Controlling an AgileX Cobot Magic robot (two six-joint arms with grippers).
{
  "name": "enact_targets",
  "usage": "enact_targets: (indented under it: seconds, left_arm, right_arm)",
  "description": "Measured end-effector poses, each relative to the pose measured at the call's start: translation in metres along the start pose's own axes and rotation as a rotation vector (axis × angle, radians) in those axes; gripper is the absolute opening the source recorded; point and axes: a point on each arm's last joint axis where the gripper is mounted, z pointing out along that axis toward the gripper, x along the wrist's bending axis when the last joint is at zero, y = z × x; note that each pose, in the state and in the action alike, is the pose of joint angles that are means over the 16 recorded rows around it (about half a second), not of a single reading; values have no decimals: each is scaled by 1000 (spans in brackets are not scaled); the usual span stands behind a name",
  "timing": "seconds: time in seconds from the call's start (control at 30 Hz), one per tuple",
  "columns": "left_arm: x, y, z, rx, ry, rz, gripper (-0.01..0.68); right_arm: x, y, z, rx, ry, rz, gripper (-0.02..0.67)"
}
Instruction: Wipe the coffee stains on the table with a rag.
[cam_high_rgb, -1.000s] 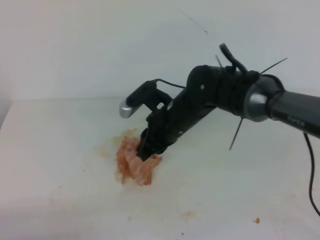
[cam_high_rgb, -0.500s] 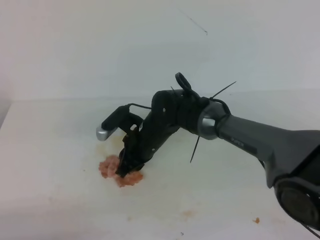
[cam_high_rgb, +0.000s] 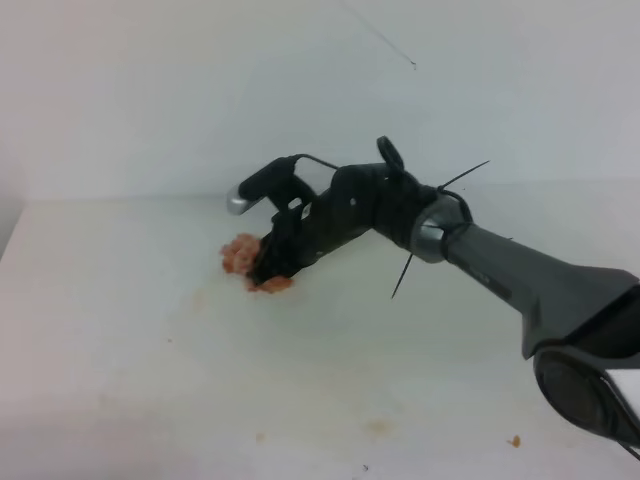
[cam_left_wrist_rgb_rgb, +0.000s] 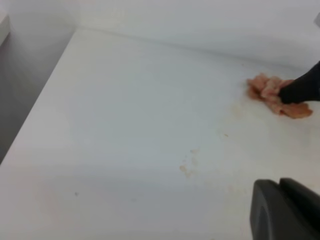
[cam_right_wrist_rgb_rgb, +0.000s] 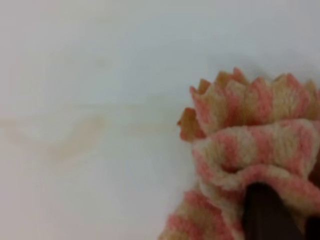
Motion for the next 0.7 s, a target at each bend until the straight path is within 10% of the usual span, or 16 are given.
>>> enact_targets:
  seconds: [0.27,0.7]
  left_arm:
    - [0,1,0,-1,-2,-3,-3]
    - [0,1,0,-1,-3,-6,-3]
  right_arm:
    - [-30,-7,-11,1,-5,12,109]
    - [-22,27,-88,38,70,-68,109]
